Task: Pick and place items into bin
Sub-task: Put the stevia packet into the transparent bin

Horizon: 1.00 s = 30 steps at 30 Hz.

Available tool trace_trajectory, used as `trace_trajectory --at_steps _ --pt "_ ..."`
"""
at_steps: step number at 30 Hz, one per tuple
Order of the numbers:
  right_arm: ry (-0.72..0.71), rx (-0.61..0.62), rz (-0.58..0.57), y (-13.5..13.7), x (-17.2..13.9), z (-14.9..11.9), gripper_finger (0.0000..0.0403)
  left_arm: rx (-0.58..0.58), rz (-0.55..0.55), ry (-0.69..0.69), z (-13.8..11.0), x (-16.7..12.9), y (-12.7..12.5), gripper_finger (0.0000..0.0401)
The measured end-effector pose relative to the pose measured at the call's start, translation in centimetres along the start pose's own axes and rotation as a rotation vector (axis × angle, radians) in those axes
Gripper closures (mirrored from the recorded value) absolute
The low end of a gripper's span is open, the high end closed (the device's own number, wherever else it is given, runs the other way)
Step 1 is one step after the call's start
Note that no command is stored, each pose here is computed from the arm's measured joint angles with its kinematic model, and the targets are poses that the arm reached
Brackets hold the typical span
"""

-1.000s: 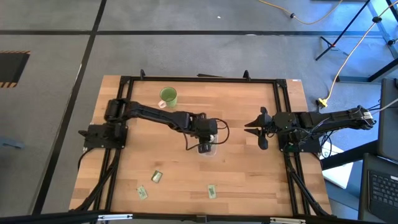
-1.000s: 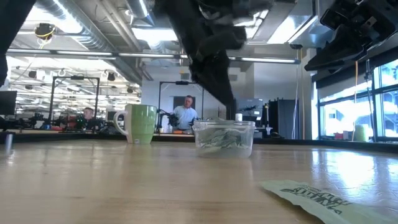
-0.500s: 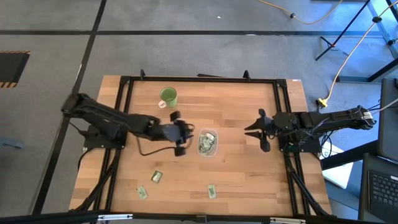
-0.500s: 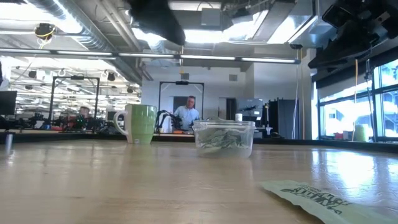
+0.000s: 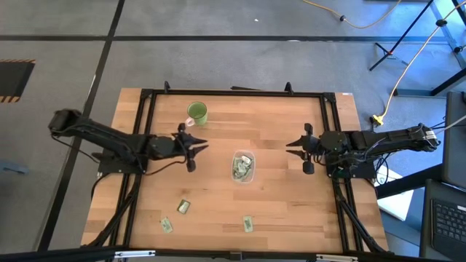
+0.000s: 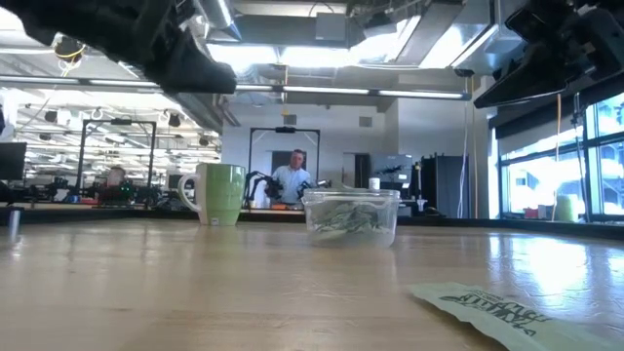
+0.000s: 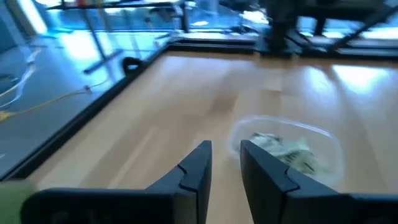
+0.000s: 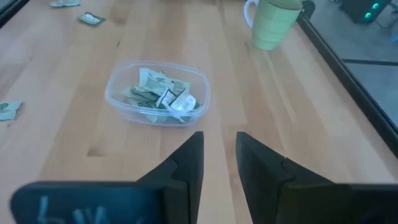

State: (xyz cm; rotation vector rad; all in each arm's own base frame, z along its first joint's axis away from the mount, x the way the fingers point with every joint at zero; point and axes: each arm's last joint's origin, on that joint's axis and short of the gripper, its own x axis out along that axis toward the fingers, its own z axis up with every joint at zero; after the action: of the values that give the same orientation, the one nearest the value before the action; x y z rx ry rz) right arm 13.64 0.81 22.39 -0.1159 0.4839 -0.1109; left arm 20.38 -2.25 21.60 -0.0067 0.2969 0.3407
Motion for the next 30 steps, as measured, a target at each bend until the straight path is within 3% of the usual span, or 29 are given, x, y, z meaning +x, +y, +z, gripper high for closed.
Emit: trace_trajectory --at_steps 7,9,13,18,25,30 --pt "-0.01 0.027 0.0 0.0 0.0 0.1 0.0305 -0.056 0.063 -0.046 0.2 -0.3 1.0 0.0326" --pt "-0.036 -0.011 -0.001 0.0 0.0 0.4 0.0305 -0.065 0.061 -0.062 0.3 -0.3 1.0 0.0326" --pt "-0.11 -0.208 -0.018 -0.1 -0.1 1.1 0.0305 -0.063 0.047 -0.059 0.3 -0.3 0.9 0.0326" --pt "-0.214 -0.206 -0.024 -0.1 -0.2 2.1 0.0305 -0.058 0.024 -0.05 0.2 -0.3 0.8 0.0322" --pt "-0.288 -0.196 0.242 1.7 -0.9 5.0 0.0305 -0.104 -0.054 -0.043 0.2 -0.3 0.6 0.0326" --pt "-0.116 -0.272 0.256 4.3 1.6 7.4 0.0305 -0.136 -0.06 -0.04 0.2 -0.3 0.6 0.0327"
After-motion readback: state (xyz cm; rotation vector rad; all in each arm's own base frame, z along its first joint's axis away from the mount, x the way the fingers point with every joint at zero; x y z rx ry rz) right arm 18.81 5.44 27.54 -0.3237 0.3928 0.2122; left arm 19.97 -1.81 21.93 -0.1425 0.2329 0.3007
